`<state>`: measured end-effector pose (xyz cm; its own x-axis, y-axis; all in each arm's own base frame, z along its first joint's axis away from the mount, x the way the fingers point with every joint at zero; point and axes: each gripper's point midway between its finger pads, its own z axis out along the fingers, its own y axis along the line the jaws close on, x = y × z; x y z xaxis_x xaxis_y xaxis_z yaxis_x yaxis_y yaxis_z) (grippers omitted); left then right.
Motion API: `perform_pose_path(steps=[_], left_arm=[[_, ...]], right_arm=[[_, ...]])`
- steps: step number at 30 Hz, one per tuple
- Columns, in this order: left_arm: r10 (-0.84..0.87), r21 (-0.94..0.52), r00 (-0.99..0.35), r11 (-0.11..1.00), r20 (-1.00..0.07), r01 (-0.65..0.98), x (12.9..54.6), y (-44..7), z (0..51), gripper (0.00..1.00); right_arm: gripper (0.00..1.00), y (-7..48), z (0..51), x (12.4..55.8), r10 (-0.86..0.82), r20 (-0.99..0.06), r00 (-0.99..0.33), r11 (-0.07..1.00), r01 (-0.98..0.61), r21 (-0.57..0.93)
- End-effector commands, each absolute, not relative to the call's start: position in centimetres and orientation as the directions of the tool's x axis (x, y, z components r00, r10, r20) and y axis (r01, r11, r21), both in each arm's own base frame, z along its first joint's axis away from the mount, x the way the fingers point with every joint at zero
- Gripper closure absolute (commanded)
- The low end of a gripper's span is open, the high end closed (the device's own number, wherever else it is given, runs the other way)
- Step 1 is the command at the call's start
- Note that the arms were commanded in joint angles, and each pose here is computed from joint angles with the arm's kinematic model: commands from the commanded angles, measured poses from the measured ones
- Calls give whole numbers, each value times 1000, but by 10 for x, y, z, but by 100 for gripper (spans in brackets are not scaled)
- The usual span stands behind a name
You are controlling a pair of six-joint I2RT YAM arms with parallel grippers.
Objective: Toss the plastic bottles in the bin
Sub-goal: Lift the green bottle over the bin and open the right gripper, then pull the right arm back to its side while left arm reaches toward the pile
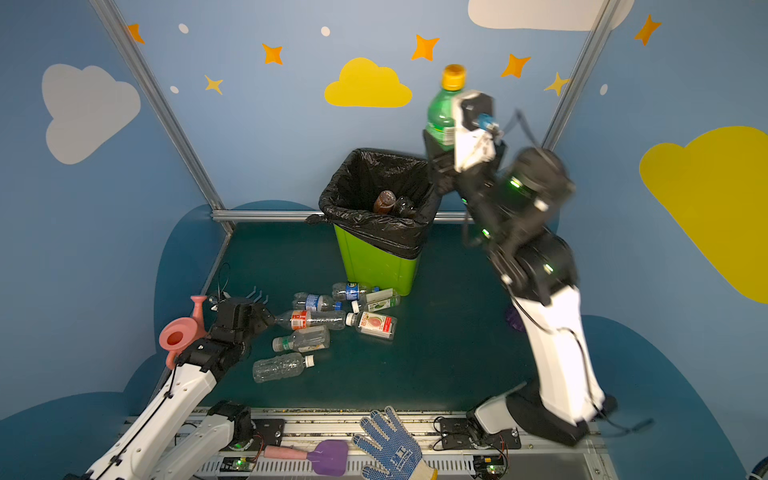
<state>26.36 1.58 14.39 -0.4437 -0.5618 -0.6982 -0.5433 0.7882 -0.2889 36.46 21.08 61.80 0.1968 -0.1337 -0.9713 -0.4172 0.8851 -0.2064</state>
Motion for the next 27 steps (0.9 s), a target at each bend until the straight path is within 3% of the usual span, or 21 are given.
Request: perform_pose_path(steps=[1,3,6,9,11,19,27], left_arm=[[-549,-282,-444,796,-708,-535,264,17,154,0],[-544,-270,-442,795,-713,-543,261,20,156,0],[-534,-267,-435,800,-725,-537,258,22,158,0],[-531,-267,-423,799,-734,-539,258,23,163,0],[-534,-282,-421,802,-733,-527,262,20,166,0],[-483,-268,-480,853,-732,-448,272,-2,171,0],[-162,-36,-588,975,-792,-220,273,-43,186,0]], right_arm=[[26,254,503,403,-223,-955,-196,809,-583,-69],[14,235,518,399,-200,-962,-184,848,-525,-76],[4,195,568,375,-90,-995,-44,892,-448,-61],[2,153,611,334,32,-992,120,917,-399,-19],[2,132,614,323,49,-990,129,932,-361,-1],[2,81,523,337,112,-990,-83,965,-230,129],[2,36,409,338,298,-907,-297,936,-98,339]])
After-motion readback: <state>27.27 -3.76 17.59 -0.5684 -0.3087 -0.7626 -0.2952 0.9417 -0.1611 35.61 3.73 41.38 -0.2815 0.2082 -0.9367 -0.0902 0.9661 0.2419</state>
